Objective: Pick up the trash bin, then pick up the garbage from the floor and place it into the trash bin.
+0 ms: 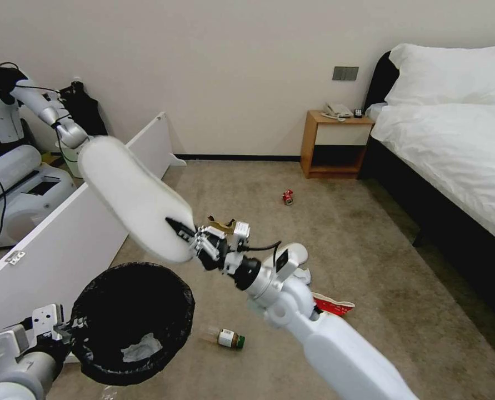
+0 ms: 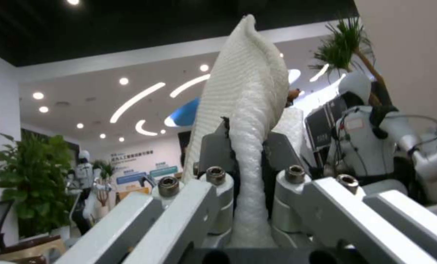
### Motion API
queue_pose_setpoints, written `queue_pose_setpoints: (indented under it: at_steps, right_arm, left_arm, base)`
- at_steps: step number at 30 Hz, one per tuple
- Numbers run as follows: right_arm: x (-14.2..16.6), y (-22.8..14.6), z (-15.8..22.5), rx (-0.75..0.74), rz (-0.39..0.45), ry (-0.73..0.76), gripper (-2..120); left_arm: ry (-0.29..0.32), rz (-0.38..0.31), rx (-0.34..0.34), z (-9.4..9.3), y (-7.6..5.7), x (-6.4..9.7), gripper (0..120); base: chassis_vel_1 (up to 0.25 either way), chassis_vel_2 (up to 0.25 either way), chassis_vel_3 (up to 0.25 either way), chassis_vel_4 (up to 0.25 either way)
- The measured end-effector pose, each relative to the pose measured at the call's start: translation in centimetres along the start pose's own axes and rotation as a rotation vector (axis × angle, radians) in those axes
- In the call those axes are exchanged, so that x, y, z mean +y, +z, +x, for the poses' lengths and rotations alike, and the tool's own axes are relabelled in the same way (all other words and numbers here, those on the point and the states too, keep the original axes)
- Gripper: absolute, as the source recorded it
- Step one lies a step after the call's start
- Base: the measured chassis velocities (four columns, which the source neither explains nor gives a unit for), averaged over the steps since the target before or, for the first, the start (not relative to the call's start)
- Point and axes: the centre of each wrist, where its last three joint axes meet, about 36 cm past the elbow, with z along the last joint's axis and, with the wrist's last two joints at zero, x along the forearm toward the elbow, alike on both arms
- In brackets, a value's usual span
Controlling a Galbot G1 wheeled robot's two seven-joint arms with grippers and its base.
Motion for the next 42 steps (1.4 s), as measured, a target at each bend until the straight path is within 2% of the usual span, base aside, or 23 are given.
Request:
queue_pose_setpoints:
  at_steps: [6, 16, 29, 36, 42]
  right_arm:
    - [-0.2, 3.3, -0.2, 0.005, -0.044, -0.010, 5]
    - [0.5, 6.2, 0.8, 0.010, -0.122, -0.017, 5]
    - [2.8, 10.4, 2.7, -0.054, -0.305, -0.047, 5]
    - [2.6, 10.8, 3.1, -0.065, -0.317, -0.034, 5]
    - [2.1, 10.9, 3.7, -0.019, -0.276, -0.023, 5]
  left_arm:
    - [0.015, 0.005, 0.007, 0.0, 0.2, -0.4, 2]
    - [0.025, 0.021, 0.008, 0.2, -0.1, -0.2, 2]
    - [0.035, 0.027, 0.010, 0.2, -0.2, -0.3, 2]
    - [0.039, 0.033, 0.013, 0.2, -0.2, -0.3, 2]
    - [0.033, 0.033, 0.009, 0.2, -0.3, -0.1, 2]
  base:
    - [0.000, 0.000, 0.000, 0.000]
    - [0.000, 0.000, 0.000, 0.000]
    - [0.000, 0.000, 0.000, 0.000]
    - [0.000, 0.000, 0.000, 0.000]
    - [0.000, 0.000, 0.000, 0.000]
